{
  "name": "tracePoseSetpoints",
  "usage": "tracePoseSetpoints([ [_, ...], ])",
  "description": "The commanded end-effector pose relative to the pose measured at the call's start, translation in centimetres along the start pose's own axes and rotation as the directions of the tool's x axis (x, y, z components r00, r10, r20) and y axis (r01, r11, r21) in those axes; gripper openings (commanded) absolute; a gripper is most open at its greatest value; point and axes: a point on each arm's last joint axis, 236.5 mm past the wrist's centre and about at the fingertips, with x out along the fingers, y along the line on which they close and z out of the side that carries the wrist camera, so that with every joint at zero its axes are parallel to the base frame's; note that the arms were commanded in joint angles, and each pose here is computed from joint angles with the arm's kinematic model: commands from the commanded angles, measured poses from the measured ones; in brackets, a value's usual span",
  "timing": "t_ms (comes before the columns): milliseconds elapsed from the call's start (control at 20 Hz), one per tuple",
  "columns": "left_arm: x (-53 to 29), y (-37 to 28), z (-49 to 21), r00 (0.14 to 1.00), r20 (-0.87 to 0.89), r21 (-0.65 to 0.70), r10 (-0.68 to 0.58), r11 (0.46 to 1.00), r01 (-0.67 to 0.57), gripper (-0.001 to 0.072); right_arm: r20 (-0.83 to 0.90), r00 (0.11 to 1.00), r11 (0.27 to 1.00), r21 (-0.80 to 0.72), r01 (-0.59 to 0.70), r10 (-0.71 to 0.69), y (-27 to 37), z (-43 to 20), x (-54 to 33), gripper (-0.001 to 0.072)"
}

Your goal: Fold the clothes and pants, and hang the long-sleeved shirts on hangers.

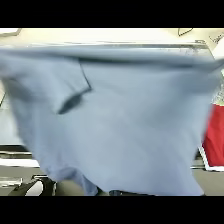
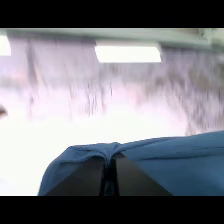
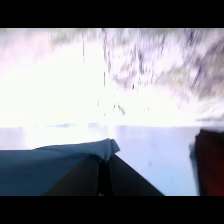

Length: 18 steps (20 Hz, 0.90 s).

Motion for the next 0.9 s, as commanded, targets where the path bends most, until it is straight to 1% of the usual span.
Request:
tracePoseSetpoints([
  [0,13.6,5.0,-13.2,0.944,-0.326,-0.174,-0.047,0.985,-0.011,0.0026,-0.463,0.883,0.994,0.108,-0.028,0.075,-0.6,-10.7,14.7,0.0034],
  [100,18.9,7.6,-19.3,0.897,-0.438,-0.262,-0.057,0.963,-0.067,0.0026,-0.511,0.855,0.994,0.103,-0.039,0.087,0.7,-12.8,21.2,0.0035],
  [150,20.6,8.4,-21.4,0.874,-0.480,-0.300,-0.074,0.950,-0.085,0.0026,-0.504,0.859,0.994,0.104,-0.041,0.088,1.7,-13.2,23.9,0.0035],
  [200,22.0,8.8,-22.7,0.858,-0.504,-0.336,-0.101,0.938,-0.088,0.0026,-0.476,0.875,0.993,0.111,-0.039,0.087,2.6,-12.9,26.2,0.0036],
  [250,23.1,9.2,-23.0,0.855,-0.505,-0.336,-0.115,0.939,-0.073,0.0026,-0.412,0.907,0.992,0.125,-0.034,0.083,3.1,-11.6,28.2,0.0037],
  [350,25.1,10.8,-21.3,0.890,-0.451,-0.318,-0.070,0.944,-0.087,0.0026,-0.238,0.969,0.978,0.209,-0.020,0.071,2.6,-7.7,30.5,0.0038],
  [400,26.1,11.8,-19.4,0.920,-0.391,-0.305,-0.031,0.947,-0.098,0.0026,-0.149,0.987,0.964,0.264,-0.016,0.057,1.8,-5.6,30.8,0.0038],
  [500,27.8,13.5,-15.1,0.967,-0.250,-0.277,0.049,0.953,-0.120,0.0027,0.006,1.000,0.930,0.366,-0.024,0.023,-0.2,-1.9,31.0,0.0037],
  [550,28.4,14.0,-13.4,0.979,-0.189,-0.266,0.081,0.955,-0.130,0.0026,0.043,0.999,0.925,0.380,-0.027,0.011,-0.9,-1.0,31.1,0.0037],
  [650,29.8,14.4,-12.3,0.985,-0.131,-0.254,0.113,0.956,-0.144,0.0027,0.044,0.999,0.923,0.384,-0.013,-0.004,-1.9,-1.1,31.6,0.0037],
  [700,30.6,14.3,-12.9,0.984,-0.136,-0.251,0.114,0.957,-0.146,0.0027,0.021,1.000,0.925,0.379,0.005,-0.014,-2.4,-1.9,32.1,0.0037],
  [850,33.0,13.1,-16.8,0.971,-0.225,-0.248,0.081,0.959,-0.138,0.0027,-0.053,0.999,0.924,0.382,0.030,-0.011,-2.5,-4.2,33.7,0.0037],
])
